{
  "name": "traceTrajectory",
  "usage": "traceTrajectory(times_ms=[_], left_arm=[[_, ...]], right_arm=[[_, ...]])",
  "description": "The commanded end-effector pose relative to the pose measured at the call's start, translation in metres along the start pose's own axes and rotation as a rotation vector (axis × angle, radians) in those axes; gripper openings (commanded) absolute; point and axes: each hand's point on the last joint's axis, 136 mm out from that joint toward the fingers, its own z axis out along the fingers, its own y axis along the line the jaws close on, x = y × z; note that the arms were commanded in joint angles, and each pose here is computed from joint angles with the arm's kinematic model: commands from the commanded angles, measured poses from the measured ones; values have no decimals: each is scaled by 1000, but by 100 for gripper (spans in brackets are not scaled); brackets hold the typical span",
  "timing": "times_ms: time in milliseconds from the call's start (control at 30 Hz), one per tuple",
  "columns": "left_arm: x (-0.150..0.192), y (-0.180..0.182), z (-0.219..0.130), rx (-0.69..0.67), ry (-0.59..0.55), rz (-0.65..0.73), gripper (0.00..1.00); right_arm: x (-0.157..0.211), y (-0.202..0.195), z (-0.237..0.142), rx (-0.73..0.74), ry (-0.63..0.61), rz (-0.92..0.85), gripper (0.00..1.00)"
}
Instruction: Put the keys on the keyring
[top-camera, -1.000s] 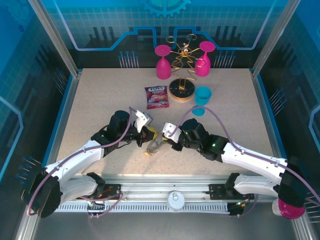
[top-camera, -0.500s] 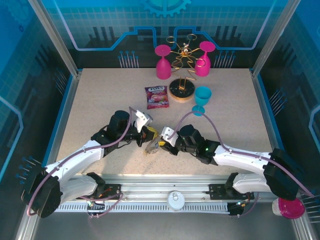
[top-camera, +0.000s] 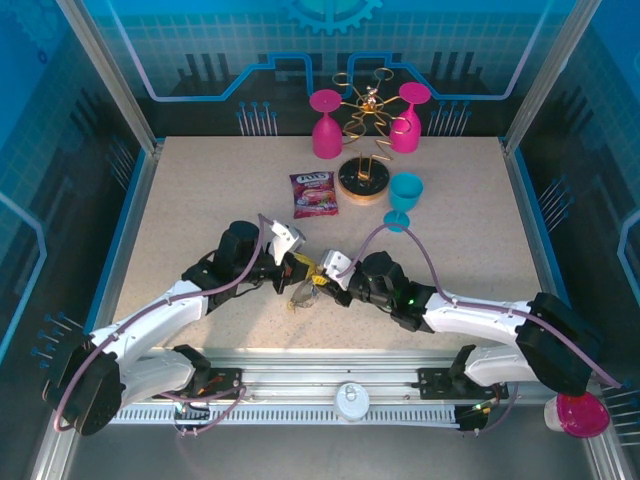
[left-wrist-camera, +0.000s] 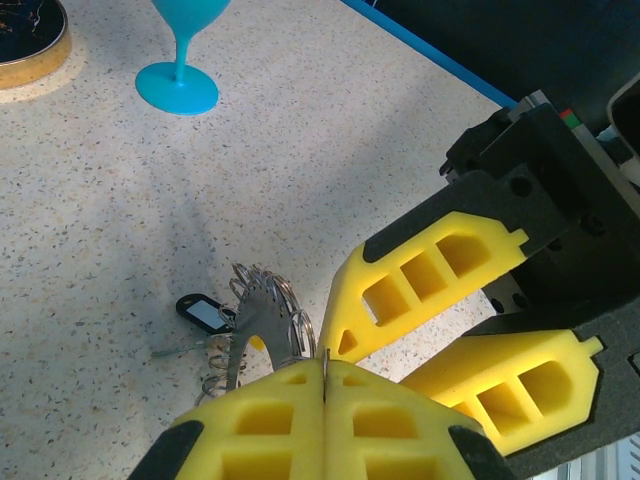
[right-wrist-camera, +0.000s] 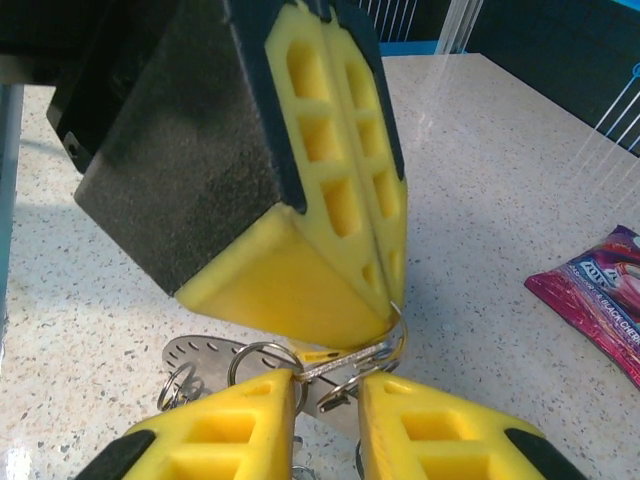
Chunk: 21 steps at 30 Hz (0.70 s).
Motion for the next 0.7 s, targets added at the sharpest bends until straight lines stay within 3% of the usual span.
traceTrajectory(times_ms=[0,300,467,667], left_arm=[[-6,-9,-4,43,-18,23,0],[-7,-10,-5,45,-18,28,0],[-7,-10,-4,46,-17,31,0],[-7,-10,-5,49,-16,33,0]], right_arm=[[-7,-9,0,44,-40,10,23],[-2,-12,1,68,-18,4,20],[7,1,-2,11,-18,-49,29],[9,1,-3,18,-32,-71,29]])
